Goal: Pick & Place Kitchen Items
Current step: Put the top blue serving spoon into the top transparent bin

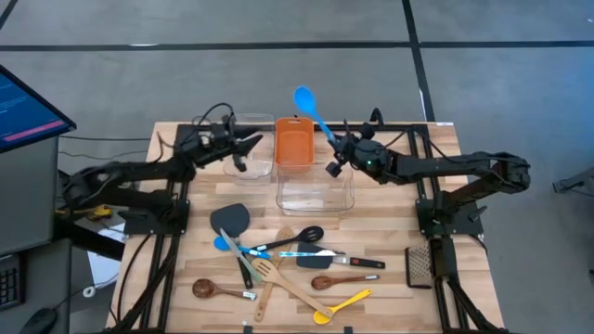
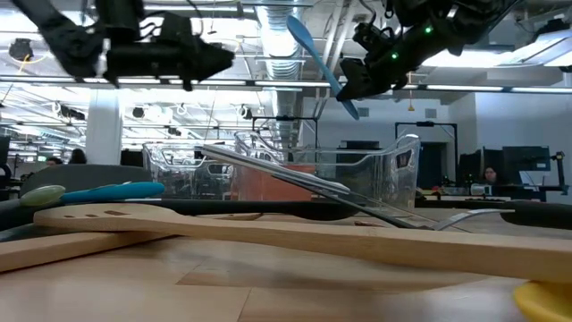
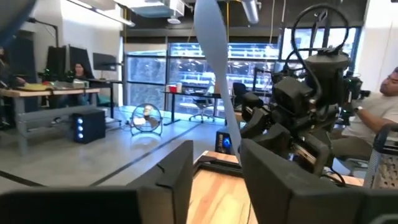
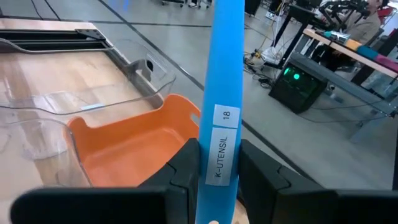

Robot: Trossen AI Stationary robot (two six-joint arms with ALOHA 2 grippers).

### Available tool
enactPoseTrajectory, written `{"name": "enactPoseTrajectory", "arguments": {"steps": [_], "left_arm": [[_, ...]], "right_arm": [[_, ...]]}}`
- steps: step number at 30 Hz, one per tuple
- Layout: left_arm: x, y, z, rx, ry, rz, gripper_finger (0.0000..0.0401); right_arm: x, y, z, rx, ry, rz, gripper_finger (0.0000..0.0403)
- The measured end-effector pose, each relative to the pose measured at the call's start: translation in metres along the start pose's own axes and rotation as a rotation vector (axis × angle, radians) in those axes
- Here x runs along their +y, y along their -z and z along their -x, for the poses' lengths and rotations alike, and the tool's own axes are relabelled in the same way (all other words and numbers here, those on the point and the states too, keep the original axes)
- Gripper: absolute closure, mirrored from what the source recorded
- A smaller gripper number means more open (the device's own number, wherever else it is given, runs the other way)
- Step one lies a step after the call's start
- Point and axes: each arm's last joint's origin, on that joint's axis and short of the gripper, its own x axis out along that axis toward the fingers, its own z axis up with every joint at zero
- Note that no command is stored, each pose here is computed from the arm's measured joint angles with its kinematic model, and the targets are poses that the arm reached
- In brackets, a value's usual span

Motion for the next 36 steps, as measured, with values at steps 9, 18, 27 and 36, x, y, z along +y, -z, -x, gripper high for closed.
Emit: {"name": "enactPoseTrajectory", "arguments": {"steps": [9,18,27,36], "left_arm": [[-0.005,-0.002,-0.05,0.009,0.054,0.014,0.0228],[-0.019,-0.006,-0.084,-0.018,0.118,0.019,0.0228],[-0.026,-0.01,-0.109,-0.051,0.148,0.002,0.0226],[-0.027,-0.008,-0.126,-0.065,0.135,-0.049,0.0222]], "right_arm": [[-0.001,0.0,0.001,0.003,0.06,0.049,0.0327],[0.005,-0.009,0.007,-0.063,0.085,0.085,0.0327],[0.007,-0.008,0.007,-0.056,0.078,0.093,0.0327],[0.014,-0.009,0.012,-0.067,0.045,0.153,0.0327]]}}
